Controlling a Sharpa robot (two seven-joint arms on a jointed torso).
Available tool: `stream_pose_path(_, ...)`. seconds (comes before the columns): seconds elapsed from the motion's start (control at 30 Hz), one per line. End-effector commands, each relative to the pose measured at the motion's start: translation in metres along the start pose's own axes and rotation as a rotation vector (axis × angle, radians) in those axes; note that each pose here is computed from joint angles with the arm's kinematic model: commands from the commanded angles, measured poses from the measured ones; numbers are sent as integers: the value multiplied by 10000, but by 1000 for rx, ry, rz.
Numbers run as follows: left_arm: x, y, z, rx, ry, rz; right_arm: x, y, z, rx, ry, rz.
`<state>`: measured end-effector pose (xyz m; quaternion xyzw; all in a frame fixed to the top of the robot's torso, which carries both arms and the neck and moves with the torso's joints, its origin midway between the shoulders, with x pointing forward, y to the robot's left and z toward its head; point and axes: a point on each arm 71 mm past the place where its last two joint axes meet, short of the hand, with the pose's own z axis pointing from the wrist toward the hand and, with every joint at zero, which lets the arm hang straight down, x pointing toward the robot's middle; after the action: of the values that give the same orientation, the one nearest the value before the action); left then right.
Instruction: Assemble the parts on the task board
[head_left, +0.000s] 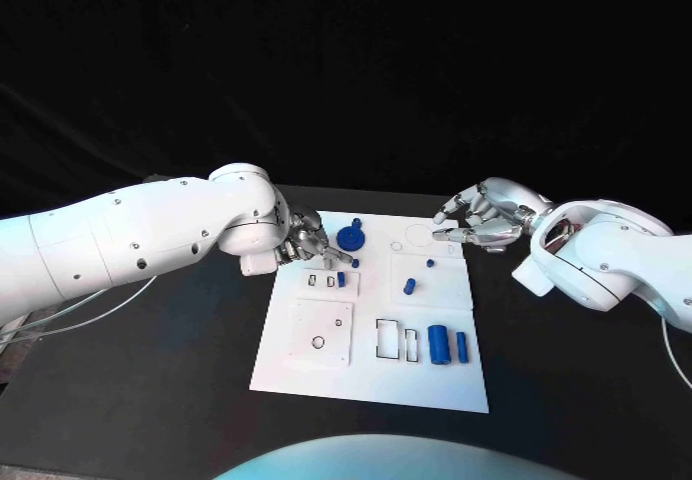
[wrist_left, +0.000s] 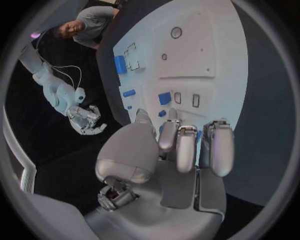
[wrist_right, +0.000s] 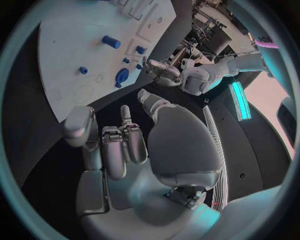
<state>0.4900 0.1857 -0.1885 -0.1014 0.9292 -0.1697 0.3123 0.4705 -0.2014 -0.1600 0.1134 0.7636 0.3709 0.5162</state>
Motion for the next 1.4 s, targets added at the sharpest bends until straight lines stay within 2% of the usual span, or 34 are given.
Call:
stream_pose_path(0.03, 28, -33, 15, -13, 36, 19, 5, -6, 4, 4, 14, -23)
stream_pose_path(0.27, 43, -89, 70, -15, 44, 22, -11, -25, 11, 12, 9, -25)
stream_pose_path(0.63, 78, -93, 159, -34, 55, 28, -22, -32, 12, 14, 3, -25)
stream_pose_path(0.93, 83, -78, 184, -43, 68, 31, -30, -38, 10, 16, 2, -26)
stream_pose_path(1.4, 99, -101, 193, -41, 76, 36, -25, -40, 22, 19, 8, -27)
